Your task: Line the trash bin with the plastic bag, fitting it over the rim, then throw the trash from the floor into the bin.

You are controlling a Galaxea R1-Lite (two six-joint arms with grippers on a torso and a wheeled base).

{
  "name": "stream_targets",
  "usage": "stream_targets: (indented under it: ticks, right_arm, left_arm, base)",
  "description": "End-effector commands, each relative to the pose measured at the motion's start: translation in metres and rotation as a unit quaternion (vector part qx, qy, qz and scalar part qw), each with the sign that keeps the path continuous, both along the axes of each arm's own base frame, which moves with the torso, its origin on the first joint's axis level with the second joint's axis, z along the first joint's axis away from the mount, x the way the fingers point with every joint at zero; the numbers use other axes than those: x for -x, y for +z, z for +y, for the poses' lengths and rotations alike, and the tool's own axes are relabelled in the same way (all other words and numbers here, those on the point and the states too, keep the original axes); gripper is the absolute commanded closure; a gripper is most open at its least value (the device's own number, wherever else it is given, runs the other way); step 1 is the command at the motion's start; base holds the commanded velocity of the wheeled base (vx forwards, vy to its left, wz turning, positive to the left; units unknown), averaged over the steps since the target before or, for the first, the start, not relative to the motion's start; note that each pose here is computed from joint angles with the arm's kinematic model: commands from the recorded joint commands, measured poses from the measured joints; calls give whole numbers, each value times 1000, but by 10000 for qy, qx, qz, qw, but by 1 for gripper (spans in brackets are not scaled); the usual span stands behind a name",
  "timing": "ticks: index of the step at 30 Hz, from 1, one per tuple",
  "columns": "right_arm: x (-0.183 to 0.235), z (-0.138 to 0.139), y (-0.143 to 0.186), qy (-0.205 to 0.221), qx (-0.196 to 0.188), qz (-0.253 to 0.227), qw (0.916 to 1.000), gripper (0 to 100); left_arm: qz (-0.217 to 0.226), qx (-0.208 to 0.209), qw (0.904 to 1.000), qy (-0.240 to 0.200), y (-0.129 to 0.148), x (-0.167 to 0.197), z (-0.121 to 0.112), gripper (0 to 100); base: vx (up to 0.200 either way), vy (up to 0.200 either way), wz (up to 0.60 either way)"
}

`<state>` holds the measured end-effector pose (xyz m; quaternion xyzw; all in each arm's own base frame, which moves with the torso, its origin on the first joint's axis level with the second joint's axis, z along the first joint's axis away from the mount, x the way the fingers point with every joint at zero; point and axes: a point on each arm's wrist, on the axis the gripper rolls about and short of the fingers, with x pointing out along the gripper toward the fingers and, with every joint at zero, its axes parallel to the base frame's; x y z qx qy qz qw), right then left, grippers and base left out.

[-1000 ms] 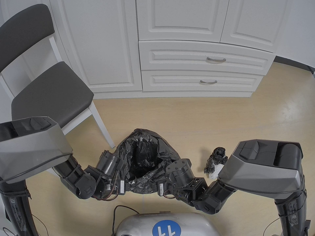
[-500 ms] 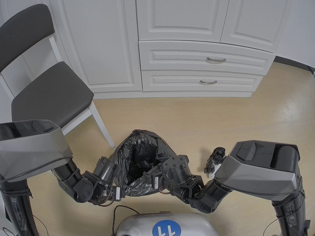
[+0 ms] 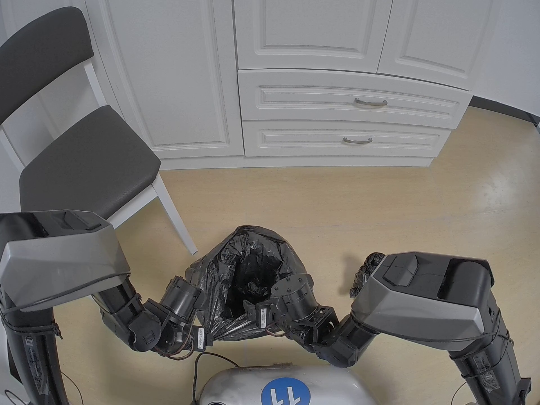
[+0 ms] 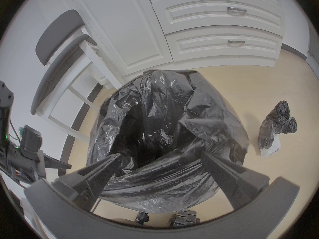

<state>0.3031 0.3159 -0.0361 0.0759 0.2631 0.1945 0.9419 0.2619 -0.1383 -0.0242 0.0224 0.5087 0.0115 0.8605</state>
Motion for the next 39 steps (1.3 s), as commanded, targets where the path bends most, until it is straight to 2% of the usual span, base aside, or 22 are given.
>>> stream_targets:
  ticks: [1,5,10,18,24,27,29,32,36,39]
  right_arm:
    - [1,-6,-4,-14,236,166,9996,0]
    - [8,-12,7,-2,590,497,9970,0]
    - [11,-16,11,5,693,600,9958,0]
    - [3,-11,12,-65,452,454,9979,0]
    - [-11,-10,6,-178,107,127,9997,0]
    - [-16,-6,17,-254,-271,-167,9992,0]
    - [-18,-7,27,-401,-322,-348,9981,0]
    - [-11,-13,46,-418,-230,-353,9982,0]
    - [0,-28,58,-329,578,177,9976,0]
    - [-5,-27,61,-393,700,379,9961,0]
  left_arm:
    - [-164,101,9998,-7,10,1,0,0]
    - [-302,165,9994,5,17,2,2,0]
    - [-342,187,9992,28,18,1,3,0]
    - [-403,215,9989,53,19,-3,3,0]
    - [-529,268,9982,103,22,-10,2,0]
    - [-713,370,9966,177,28,-21,1,0]
    - [-816,429,9955,228,32,-27,1,0]
    - [-914,492,9943,231,37,-30,-1,0]
    - [-955,514,9938,230,40,-30,0,0]
    - [-969,520,9936,246,41,-30,0,0]
  base:
    - [0,0,0]
    - [0,0,0]
    - [0,0,0]
    - [0,0,0]
    - [0,0,0]
    - [0,0,0]
    - [0,0,0]
    - [0,0,0]
    - [0,0,0]
    - [0,0,0]
